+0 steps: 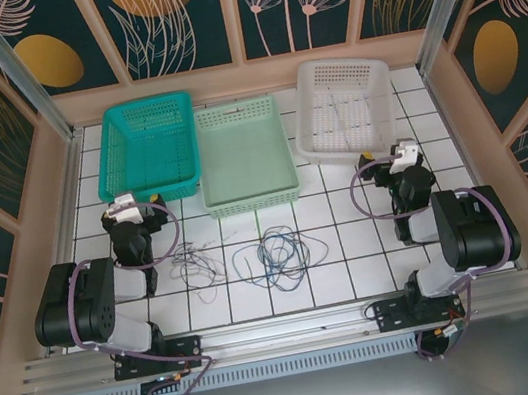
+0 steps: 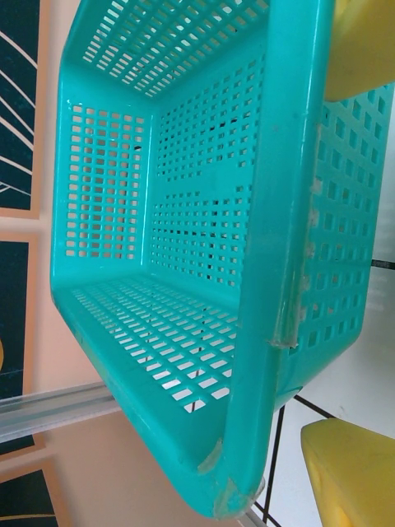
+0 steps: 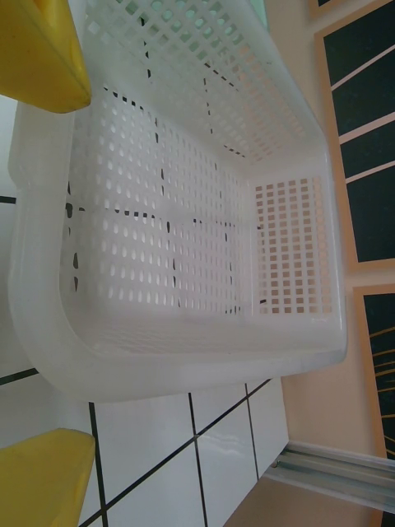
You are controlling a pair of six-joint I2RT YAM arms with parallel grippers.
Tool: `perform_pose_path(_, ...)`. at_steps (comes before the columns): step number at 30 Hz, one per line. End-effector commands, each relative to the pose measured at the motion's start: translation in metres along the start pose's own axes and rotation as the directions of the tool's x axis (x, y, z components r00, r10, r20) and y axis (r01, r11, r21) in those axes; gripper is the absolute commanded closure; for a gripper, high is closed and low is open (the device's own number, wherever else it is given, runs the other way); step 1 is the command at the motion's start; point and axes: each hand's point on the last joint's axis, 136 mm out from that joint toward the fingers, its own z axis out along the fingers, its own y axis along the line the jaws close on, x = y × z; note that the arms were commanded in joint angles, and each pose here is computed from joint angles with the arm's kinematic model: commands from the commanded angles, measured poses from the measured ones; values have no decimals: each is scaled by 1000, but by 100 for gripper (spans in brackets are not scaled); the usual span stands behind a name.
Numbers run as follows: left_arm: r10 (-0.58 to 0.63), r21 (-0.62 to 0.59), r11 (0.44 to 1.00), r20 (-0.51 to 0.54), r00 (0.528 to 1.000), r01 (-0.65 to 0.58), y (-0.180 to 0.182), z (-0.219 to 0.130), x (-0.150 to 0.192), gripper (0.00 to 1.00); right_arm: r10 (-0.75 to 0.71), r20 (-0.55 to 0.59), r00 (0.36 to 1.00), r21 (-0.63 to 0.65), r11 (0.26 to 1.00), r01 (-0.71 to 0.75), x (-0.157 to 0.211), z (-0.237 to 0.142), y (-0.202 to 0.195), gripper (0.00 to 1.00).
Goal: Untangle the cables
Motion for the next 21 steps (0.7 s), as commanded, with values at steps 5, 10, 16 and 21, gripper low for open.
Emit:
perform_pose_path(5, -5, -11, 1000, 83, 997, 6, 2, 4, -23, 1, 4, -6, 1000, -3, 1000, -4, 1, 4, -1, 1)
perform_pose_path(10, 14, 39, 999, 82, 997, -18, -7, 2, -26, 1, 4, -6, 1000, -2, 1000, -4, 1, 4, -2, 1)
perform_pose_path(16, -18, 9, 1000, 18, 1000, 18, -4, 5, -39, 1, 6, -6, 1000, -4, 1000, -6, 1, 3, -2, 1)
perform_pose_path(21, -73, 41, 996, -85, 994, 77, -10, -3, -36, 2, -15, -10, 1000, -53, 998, 15, -3, 4, 7, 1)
